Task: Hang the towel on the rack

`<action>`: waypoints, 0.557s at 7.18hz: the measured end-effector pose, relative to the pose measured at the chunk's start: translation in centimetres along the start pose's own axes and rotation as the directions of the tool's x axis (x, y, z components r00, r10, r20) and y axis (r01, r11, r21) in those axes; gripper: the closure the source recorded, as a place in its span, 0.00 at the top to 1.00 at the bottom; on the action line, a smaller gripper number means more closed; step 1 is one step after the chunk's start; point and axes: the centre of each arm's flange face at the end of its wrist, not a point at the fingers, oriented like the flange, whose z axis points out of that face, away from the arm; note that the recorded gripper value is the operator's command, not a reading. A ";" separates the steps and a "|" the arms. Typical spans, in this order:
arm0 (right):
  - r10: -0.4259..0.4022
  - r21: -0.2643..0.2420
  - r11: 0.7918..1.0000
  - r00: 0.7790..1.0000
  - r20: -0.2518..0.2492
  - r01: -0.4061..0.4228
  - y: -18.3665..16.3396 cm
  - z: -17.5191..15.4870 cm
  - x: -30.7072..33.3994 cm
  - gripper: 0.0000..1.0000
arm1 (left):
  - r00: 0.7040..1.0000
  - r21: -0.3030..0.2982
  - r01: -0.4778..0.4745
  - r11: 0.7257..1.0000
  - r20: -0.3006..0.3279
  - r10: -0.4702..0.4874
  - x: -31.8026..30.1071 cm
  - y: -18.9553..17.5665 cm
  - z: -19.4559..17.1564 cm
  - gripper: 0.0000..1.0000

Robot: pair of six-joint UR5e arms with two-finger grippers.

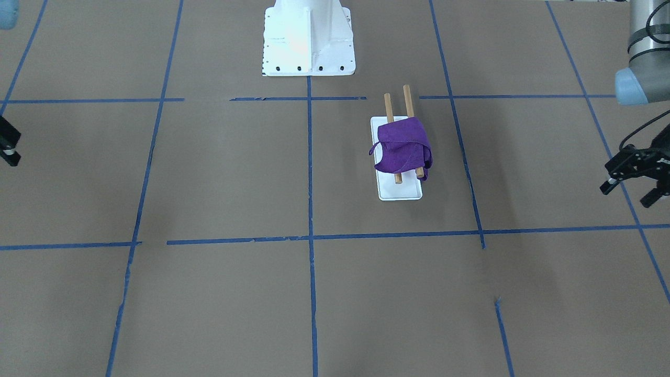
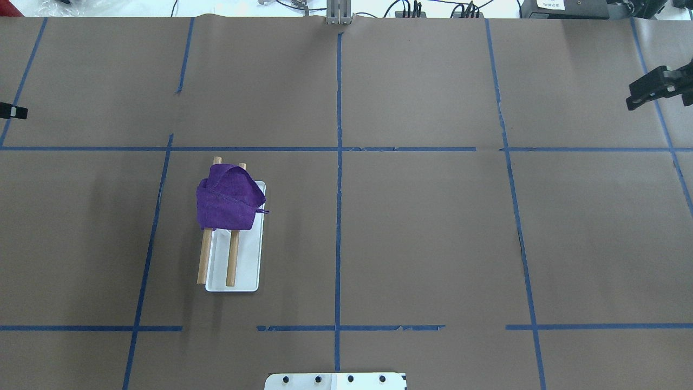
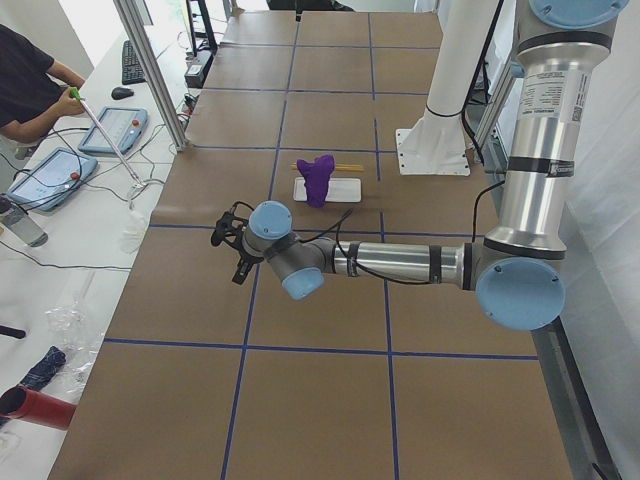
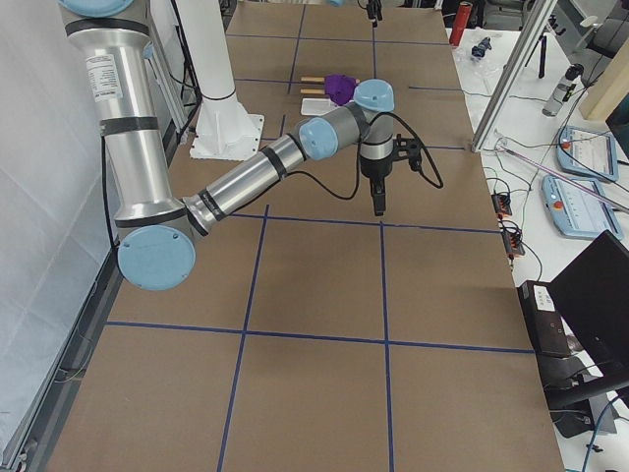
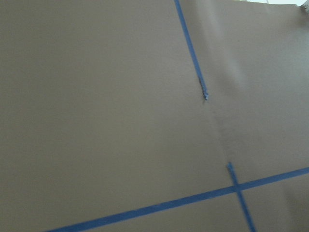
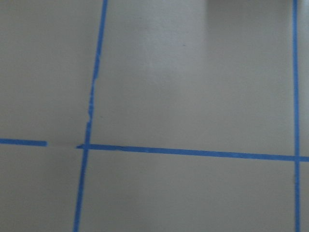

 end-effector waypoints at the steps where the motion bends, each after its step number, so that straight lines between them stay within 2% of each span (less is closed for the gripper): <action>1: -0.050 -0.040 0.998 0.998 -0.033 0.048 0.5 0.1 5.0 1.00 | 0.990 -0.031 -0.107 0.994 0.091 0.109 -3.7 0.2 -1.7 1.00; 2: -0.089 -0.078 0.993 0.995 -0.052 0.084 1.1 -0.4 9.1 1.00 | 0.974 -0.082 -0.159 0.984 0.151 0.170 -6.7 -0.1 -4.3 1.00; 3: -0.110 -0.118 0.988 0.992 -0.058 0.102 2.1 -0.6 12.8 1.00 | 0.967 -0.150 -0.150 0.977 0.184 0.176 -8.4 -0.6 -7.1 1.00; 4: -0.107 -0.156 0.983 0.993 -0.049 0.098 4.1 0.0 15.7 1.00 | 0.974 -0.240 -0.089 0.967 0.184 0.135 -9.0 -0.7 -9.8 1.00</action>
